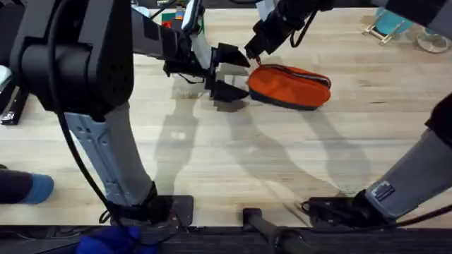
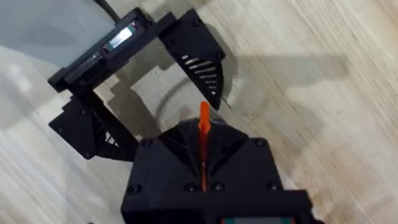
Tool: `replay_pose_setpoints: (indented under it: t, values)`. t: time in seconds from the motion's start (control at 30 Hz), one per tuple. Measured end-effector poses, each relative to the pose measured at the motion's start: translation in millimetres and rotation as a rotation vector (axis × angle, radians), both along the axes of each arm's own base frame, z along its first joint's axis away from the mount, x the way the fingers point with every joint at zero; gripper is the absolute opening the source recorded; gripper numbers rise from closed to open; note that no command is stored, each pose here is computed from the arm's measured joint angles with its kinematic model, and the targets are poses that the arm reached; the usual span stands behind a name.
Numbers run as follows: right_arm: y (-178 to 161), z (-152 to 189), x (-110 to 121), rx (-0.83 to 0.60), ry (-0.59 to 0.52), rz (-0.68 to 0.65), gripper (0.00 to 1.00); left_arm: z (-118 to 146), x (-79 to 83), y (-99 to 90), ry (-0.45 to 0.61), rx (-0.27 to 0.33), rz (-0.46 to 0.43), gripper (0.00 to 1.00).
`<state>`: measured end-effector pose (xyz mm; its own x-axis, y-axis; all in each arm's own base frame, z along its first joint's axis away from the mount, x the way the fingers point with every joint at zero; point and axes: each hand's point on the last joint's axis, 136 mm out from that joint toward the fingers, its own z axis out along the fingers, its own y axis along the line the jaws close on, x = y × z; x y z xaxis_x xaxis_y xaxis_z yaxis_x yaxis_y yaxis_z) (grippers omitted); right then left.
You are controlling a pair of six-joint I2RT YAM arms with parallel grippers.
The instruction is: Unzip the bag, pick up the pens from the table one at a time and place them inside, then zip the bag closed.
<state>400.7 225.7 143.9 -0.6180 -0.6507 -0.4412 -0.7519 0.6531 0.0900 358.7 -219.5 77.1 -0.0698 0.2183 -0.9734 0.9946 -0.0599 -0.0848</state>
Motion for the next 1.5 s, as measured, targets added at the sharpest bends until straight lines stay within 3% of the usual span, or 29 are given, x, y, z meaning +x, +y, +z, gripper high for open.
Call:
replay_pose_setpoints:
  t: [0.73,0.83,1.13,1.3,1.5]
  values:
    - [-0.1,-0.1,-0.2,-0.001,-0.001,0.004,0.033,7.2,-8.4,-31.2,-0.045,-0.032,-0.074,0.993]
    - [-0.1,-0.1,-0.2,-0.002,-0.001,0.004,0.033,6.8,-9.2,-32.8,-0.042,-0.029,-0.076,0.900]
    - [-0.7,-0.8,-1.8,-0.005,0.005,0.007,0.033,6.2,-5.8,-33.7,-0.065,-0.023,-0.072,0.333]
    - [-0.9,-1.0,-2.6,-0.006,0.009,0.007,0.033,4.8,-3.7,-33.7,-0.079,-0.013,-0.067,0.079]
    - [-1.0,-1.1,-2.8,-0.006,0.010,0.008,0.033,4.8,-2.9,-33.8,-0.085,-0.013,-0.066,0.045]
